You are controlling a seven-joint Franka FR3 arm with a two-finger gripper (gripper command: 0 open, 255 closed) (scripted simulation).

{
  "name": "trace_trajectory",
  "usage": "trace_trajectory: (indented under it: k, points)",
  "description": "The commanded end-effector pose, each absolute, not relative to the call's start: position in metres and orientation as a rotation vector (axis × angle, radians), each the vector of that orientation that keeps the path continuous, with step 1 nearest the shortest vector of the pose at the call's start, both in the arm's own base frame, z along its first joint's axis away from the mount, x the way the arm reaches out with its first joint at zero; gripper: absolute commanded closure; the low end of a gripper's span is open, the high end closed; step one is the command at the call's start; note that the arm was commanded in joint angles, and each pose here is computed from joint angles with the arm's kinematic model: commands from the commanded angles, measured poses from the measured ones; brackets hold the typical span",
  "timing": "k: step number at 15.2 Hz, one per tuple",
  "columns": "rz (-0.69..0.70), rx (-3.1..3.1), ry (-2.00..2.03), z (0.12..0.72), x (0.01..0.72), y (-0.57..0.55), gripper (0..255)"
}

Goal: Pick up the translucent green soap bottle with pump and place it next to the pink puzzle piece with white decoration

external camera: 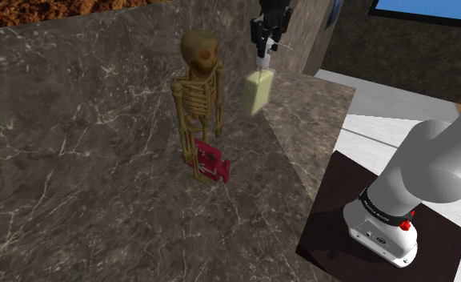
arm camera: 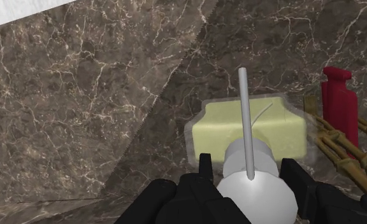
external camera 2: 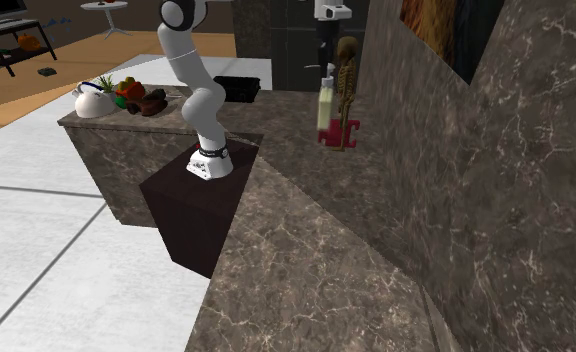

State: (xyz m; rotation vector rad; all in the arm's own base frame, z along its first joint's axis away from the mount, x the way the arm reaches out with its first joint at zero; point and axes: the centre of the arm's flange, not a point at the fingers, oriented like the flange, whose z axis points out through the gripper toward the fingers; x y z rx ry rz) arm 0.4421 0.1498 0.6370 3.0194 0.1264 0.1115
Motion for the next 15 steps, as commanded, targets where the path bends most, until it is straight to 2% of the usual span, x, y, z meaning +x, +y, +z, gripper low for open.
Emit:
trace_trajectory:
  k: [1, 15]
  points:
    - [0.113, 3.02, 0.126, 0.626, 0.441, 0.15, 255]
    - [0.113, 3.02, 0.126, 0.552, 0.441, 0.15, 255]
